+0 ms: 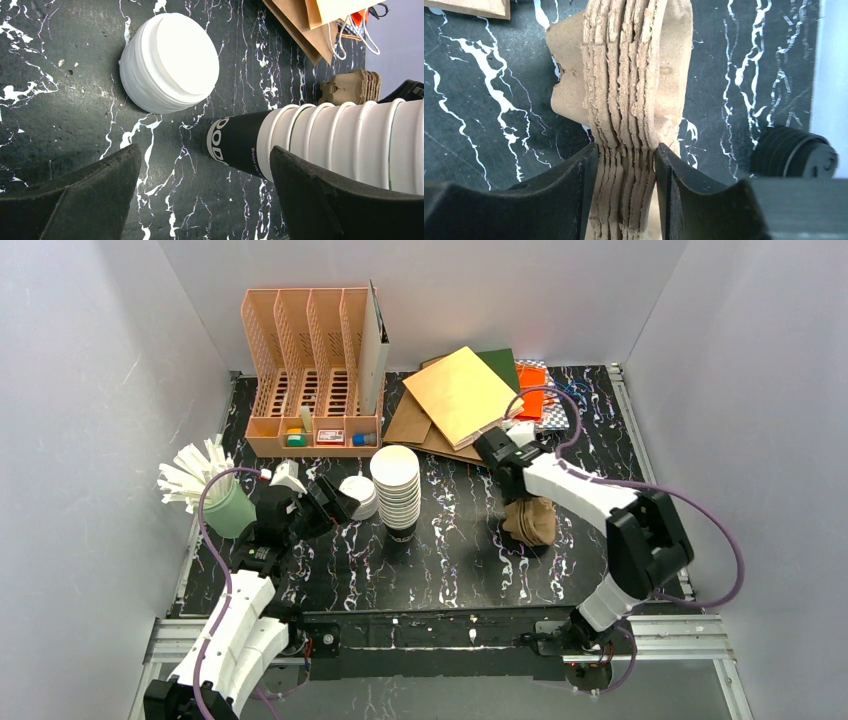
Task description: Pack the takeout coffee
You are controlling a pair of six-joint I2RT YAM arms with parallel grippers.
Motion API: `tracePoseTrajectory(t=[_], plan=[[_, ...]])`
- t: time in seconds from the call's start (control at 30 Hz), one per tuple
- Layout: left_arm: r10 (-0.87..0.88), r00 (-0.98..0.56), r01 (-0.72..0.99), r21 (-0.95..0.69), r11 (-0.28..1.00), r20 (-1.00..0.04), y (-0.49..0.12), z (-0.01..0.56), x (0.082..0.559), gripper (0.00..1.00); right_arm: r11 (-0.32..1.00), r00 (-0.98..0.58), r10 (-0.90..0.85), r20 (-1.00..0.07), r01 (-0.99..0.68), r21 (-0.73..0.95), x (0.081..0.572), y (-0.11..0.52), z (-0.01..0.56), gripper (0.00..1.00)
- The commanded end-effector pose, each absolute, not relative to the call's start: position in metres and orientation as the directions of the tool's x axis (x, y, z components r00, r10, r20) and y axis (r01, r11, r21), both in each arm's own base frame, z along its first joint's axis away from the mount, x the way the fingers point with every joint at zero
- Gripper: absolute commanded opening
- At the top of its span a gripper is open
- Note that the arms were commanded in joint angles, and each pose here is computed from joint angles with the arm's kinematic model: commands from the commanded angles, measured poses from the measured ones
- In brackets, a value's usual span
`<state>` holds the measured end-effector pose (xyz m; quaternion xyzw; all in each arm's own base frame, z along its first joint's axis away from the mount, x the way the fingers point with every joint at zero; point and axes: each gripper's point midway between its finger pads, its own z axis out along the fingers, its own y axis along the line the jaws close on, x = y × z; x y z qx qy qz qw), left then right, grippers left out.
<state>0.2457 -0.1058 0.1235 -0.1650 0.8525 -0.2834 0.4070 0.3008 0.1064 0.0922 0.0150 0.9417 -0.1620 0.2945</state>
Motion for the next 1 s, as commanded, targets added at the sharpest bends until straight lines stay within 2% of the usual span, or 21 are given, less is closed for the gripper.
tracePoseTrajectory(t=[0.0, 0.13, 0.23, 0.4, 0.5, 0.63, 0.83, 0.97], plan=[[-0.501, -0.621, -0.03, -0.62, 0.784, -0.602, -0.109, 0.126, 0.243, 0.98, 0.852, -0.839, -0.155, -0.521, 0.153, -0.501, 0.29, 0.101, 0.093, 0.52], [-0.499, -0.622, -0.029, -0.619, 0.785, -0.603, -0.109, 0.126, 0.243, 0.98, 0.789, -0.831, -0.241, -0.502, 0.133, -0.6, 0.293, 0.115, 0.098, 0.47], [-0.499, -0.622, -0.03, -0.619, 0.785, -0.604, -0.109, 0.126, 0.243, 0.98, 0.755, -0.831, -0.286, -0.478, 0.112, -0.646, 0.294, 0.123, 0.097, 0.49], [-0.5, -0.621, -0.03, -0.619, 0.785, -0.604, -0.109, 0.126, 0.243, 0.98, 0.744, -0.819, -0.344, -0.459, 0.06, -0.666, 0.294, 0.138, 0.092, 0.61], [-0.5, -0.621, -0.032, -0.618, 0.785, -0.603, -0.108, 0.126, 0.243, 0.98, 0.828, -0.804, -0.357, -0.475, -0.037, -0.559, 0.296, 0.163, 0.089, 0.67], [-0.5, -0.622, -0.036, -0.616, 0.787, -0.602, -0.108, 0.125, 0.243, 0.98, 0.921, -0.759, -0.323, -0.565, -0.113, -0.374, 0.3, 0.195, 0.104, 0.72], [-0.501, -0.623, -0.037, -0.617, 0.786, -0.601, -0.108, 0.125, 0.244, 0.98, 0.959, -0.699, -0.28, -0.658, -0.227, -0.167, 0.298, 0.228, 0.137, 0.73], [-0.5, -0.623, -0.038, -0.615, 0.787, -0.601, -0.108, 0.125, 0.244, 0.98, 0.97, -0.672, -0.221, -0.707, -0.227, -0.087, 0.298, 0.227, 0.159, 0.75]])
